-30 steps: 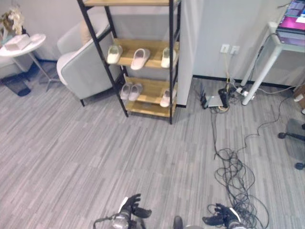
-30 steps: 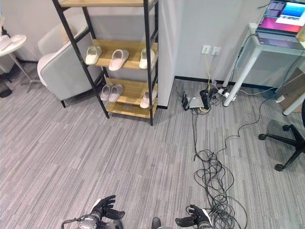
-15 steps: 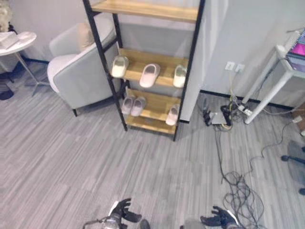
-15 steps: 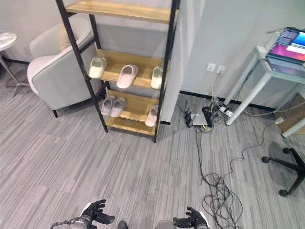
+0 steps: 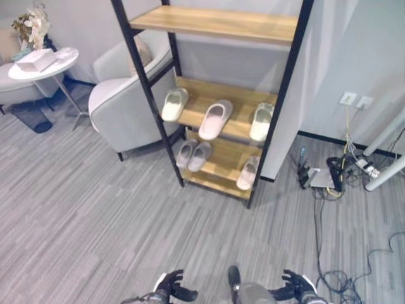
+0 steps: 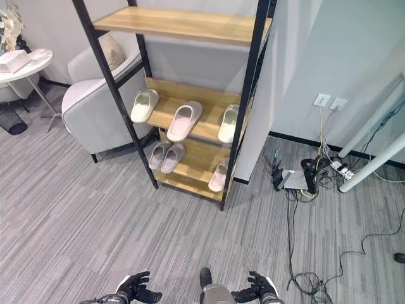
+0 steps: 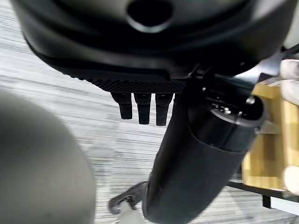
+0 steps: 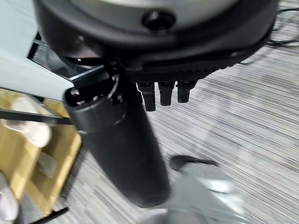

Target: Arrange the slippers neatly on the shoe rack.

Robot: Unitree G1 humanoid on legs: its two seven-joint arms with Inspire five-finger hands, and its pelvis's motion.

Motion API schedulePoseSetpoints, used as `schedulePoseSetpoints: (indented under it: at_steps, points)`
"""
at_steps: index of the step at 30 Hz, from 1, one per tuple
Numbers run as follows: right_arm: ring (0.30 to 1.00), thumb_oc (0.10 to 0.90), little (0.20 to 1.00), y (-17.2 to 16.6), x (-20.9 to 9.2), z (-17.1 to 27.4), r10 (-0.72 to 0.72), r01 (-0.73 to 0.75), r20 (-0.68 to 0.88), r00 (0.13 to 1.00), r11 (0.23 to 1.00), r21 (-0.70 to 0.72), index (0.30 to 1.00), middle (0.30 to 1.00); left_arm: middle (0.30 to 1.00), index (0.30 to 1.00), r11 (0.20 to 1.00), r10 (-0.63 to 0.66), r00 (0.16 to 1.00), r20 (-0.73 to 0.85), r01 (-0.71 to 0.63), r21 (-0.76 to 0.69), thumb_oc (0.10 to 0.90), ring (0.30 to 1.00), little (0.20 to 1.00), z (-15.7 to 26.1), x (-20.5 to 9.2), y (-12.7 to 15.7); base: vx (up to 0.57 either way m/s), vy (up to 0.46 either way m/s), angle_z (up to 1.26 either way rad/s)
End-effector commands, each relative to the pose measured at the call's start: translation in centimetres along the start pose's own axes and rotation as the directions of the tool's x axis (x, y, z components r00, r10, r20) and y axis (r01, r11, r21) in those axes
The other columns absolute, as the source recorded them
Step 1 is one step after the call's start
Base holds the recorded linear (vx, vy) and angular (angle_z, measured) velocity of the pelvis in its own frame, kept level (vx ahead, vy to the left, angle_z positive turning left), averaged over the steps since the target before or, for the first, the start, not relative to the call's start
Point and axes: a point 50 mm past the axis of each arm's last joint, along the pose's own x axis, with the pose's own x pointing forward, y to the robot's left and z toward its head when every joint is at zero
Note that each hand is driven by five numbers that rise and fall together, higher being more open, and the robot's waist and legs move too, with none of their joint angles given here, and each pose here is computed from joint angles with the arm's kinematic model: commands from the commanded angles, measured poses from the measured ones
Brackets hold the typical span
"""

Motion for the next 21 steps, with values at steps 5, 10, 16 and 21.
schedulePoseSetpoints:
  at_steps: [5,10,16,21]
  points:
    - [0.9,0.8,0.9,-1.4,0.0,1.4,-0.033,0.034,0.078,0.996,0.999,-0.005,0.9,0.9,0.9,0.9,0.999,0.022,0.993,0.114,-0.027,0.047,0.8,0.9,0.9,2.1,0.2,1.1,0.28,0.023,0.12]
    - [0.9,0.8,0.9,-1.2,0.0,1.6,-0.035,0.036,0.087,0.996,0.999,-0.009,0.9,0.9,0.9,0.9,0.998,0.035,0.993,0.114,-0.041,0.051,0.8,0.9,0.9,2.2,0.2,1.4,0.3,0.115,-0.05]
    - [0.9,0.8,0.9,-0.6,-0.1,0.5,-0.016,0.016,0.046,0.999,1.0,-0.003,0.9,0.9,0.9,0.9,0.998,0.031,0.997,0.077,-0.035,0.045,0.8,0.9,0.9,1.3,0.1,1.3,0.3,0.165,-0.25]
    - [0.9,0.8,0.9,0.4,0.2,1.2,0.021,-0.021,0.059,0.998,1.0,0.007,0.9,0.9,0.9,0.9,0.998,0.053,0.995,0.084,-0.055,0.027,0.8,0.9,0.9,1.6,0.2,2.0,0.2,0.189,-0.11]
